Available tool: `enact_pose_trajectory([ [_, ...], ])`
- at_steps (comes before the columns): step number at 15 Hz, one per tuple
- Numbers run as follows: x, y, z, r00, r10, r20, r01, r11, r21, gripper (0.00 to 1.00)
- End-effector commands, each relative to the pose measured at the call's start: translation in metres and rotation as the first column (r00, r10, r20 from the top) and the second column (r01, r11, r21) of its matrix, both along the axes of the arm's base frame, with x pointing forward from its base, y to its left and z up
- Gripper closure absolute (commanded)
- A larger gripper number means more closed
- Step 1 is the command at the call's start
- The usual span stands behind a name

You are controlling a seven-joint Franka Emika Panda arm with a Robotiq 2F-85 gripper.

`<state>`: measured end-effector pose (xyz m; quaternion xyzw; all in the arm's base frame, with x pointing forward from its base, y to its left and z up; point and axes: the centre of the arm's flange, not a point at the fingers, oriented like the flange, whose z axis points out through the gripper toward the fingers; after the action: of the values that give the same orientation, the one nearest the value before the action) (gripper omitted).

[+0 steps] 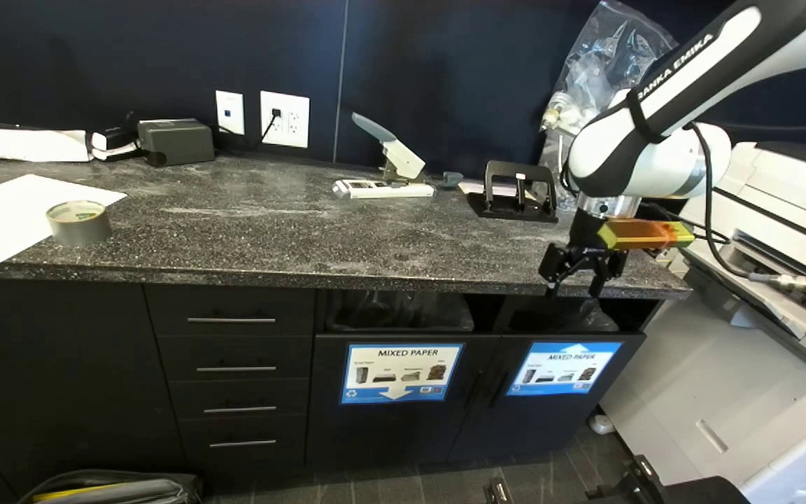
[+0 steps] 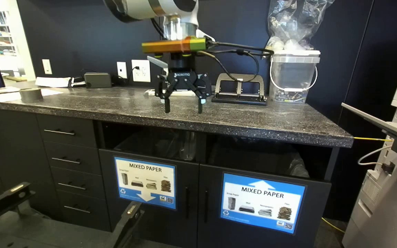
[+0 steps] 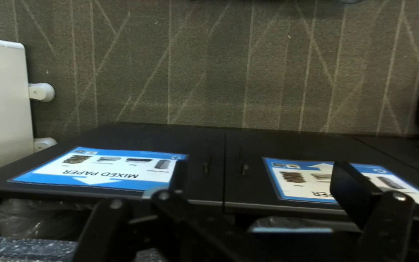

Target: Put two papers in the bin to the right and two in the left

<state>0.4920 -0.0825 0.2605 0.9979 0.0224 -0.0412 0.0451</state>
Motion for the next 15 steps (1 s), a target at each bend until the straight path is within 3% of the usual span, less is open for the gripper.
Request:
enact_pose_trajectory([
  [1, -0.050, 0.044, 0.066, 0.999, 0.040, -0.011, -0.038, 0.994, 0.098, 0.00],
  [7, -0.134, 0.092, 0.136, 0.981, 0.171, -0.091, -0.148, 0.964, 0.220, 0.00],
  [11, -0.178, 0.131, 0.178, 0.957, 0.271, -0.107, -0.241, 0.943, 0.228, 0.00],
  [13, -0.191, 0.146, 0.196, 0.942, 0.327, -0.077, -0.309, 0.933, 0.184, 0.00],
  [15, -0.197, 0.155, 0.208, 0.932, 0.363, -0.013, -0.360, 0.930, 0.078, 0.00],
])
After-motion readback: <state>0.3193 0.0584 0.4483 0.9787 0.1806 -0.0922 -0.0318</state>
